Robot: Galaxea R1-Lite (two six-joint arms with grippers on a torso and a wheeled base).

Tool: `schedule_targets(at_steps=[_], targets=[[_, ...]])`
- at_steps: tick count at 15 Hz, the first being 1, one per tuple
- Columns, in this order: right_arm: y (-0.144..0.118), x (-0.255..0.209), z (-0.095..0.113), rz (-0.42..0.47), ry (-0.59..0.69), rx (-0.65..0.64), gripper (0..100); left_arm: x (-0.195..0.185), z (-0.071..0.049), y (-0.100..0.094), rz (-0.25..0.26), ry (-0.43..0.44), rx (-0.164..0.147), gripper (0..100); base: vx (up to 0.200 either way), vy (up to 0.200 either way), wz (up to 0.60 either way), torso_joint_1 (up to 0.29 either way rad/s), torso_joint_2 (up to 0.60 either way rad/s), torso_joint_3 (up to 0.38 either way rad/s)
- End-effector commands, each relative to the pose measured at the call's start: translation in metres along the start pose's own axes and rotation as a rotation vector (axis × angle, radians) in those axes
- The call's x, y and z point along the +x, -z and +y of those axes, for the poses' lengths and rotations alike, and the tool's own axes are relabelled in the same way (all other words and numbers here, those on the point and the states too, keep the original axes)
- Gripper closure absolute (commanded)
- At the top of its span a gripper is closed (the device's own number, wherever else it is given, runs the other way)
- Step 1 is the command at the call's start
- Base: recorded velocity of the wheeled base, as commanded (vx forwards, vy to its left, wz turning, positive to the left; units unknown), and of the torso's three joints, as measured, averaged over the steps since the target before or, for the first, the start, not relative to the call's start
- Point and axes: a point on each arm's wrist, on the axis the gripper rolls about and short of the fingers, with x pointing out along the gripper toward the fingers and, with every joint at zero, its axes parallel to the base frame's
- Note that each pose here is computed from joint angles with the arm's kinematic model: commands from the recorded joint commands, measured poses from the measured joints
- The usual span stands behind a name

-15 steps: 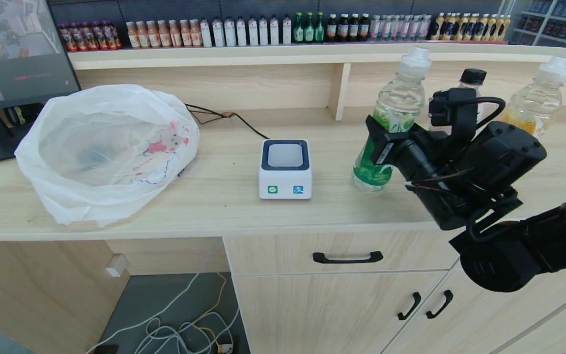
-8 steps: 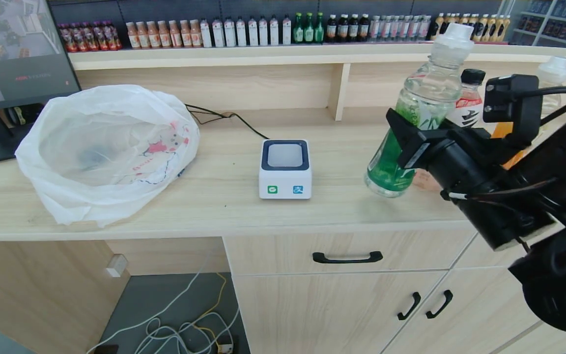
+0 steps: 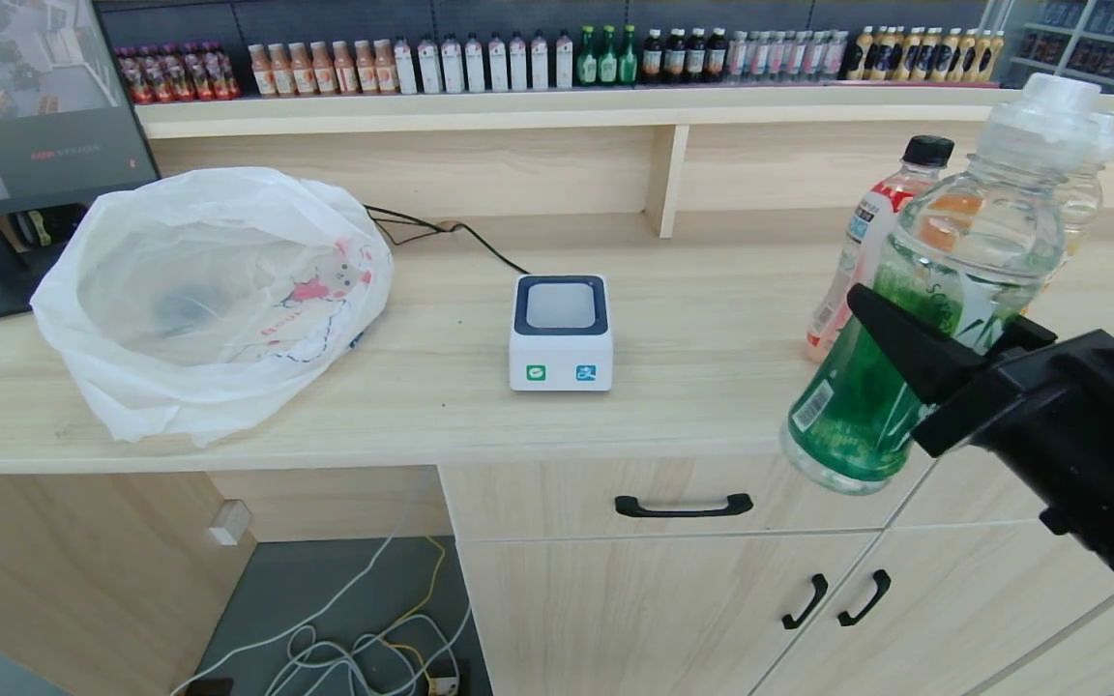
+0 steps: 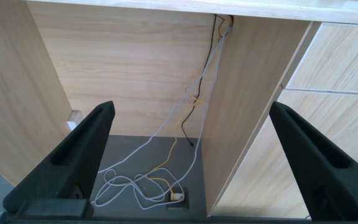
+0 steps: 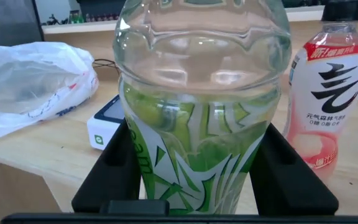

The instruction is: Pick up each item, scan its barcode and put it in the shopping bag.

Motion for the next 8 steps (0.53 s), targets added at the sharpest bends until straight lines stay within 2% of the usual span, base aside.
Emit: schedule_targets(at_steps=[1,4,8], targets=[[-0.005,-0.019,-0.002,-0.006,-0.027,0.014,100,0.000,0.000,0.000,0.000,-0.001,0.000,0,0.000,0.000,0.00,0.000,0.00,0.000],[0.001,-0.032,-0.004,0.029,-0.048,0.049,100,0.000,0.000,0.000,0.000,-0.001,0.000,0,0.000,0.000,0.00,0.000,0.00,0.000],[0.011,-0.039,0.003,0.085,-0.183,0.146,100,0.000,0.000,0.000,0.000,0.001,0.000,0,0.000,0.000,0.00,0.000,0.00,0.000]])
